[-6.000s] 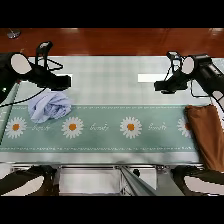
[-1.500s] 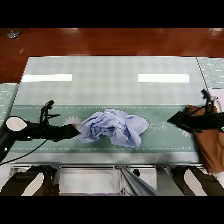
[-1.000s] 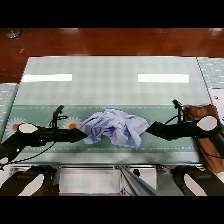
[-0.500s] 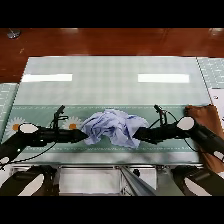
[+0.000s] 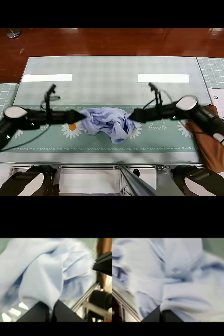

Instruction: Fold the shirts.

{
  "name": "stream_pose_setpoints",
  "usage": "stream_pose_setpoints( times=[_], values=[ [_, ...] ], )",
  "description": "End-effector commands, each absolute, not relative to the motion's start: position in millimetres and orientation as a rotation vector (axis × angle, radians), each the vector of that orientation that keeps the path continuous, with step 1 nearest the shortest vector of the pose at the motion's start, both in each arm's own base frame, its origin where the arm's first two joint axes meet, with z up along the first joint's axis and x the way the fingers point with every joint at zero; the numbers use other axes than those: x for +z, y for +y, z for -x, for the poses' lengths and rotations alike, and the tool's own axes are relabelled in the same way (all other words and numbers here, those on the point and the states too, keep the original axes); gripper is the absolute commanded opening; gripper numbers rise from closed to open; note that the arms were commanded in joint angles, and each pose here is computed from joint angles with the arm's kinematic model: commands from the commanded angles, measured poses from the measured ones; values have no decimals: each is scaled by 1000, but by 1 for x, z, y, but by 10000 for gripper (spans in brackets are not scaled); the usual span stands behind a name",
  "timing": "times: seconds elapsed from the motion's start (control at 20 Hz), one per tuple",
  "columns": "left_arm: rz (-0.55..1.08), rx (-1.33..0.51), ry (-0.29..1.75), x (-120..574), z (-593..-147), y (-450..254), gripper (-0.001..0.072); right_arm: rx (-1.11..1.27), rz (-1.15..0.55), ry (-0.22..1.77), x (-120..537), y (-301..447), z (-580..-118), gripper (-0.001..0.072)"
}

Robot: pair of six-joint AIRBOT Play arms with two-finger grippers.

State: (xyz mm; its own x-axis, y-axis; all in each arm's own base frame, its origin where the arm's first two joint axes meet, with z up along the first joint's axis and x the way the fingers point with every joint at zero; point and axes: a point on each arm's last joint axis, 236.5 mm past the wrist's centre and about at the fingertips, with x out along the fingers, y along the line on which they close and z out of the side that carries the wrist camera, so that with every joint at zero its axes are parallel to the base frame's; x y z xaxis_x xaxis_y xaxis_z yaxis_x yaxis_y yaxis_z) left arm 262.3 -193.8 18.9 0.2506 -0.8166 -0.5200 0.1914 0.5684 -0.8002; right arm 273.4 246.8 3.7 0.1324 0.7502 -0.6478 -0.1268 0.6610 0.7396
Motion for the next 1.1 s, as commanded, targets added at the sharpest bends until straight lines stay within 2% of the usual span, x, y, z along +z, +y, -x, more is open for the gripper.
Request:
stream_pose_setpoints(
  times=[0.0,0.1,0.2,0.35,0.45,0.7,0.9,1.05],
  values=[
    [639,-783,862,132,-324,-174,42,720,-495,1090,108,218,-337,19],
    [580,-770,668,219,-352,-156,41,694,-415,893,200,192,-370,20],
    [509,-759,478,307,-358,-139,41,671,-312,692,295,171,-375,19],
    [362,-715,202,427,-330,-119,41,623,-145,463,404,147,-338,19],
    [226,-600,62,482,-299,-99,41,565,-68,321,454,131,-298,19],
    [-6,-217,-99,532,-221,-55,41,397,39,185,487,90,-208,20],
    [-63,-100,-49,515,-172,-45,41,294,55,178,482,64,-160,20],
    [-77,-141,51,486,-159,-45,41,304,61,309,451,65,-148,20]
  ],
)
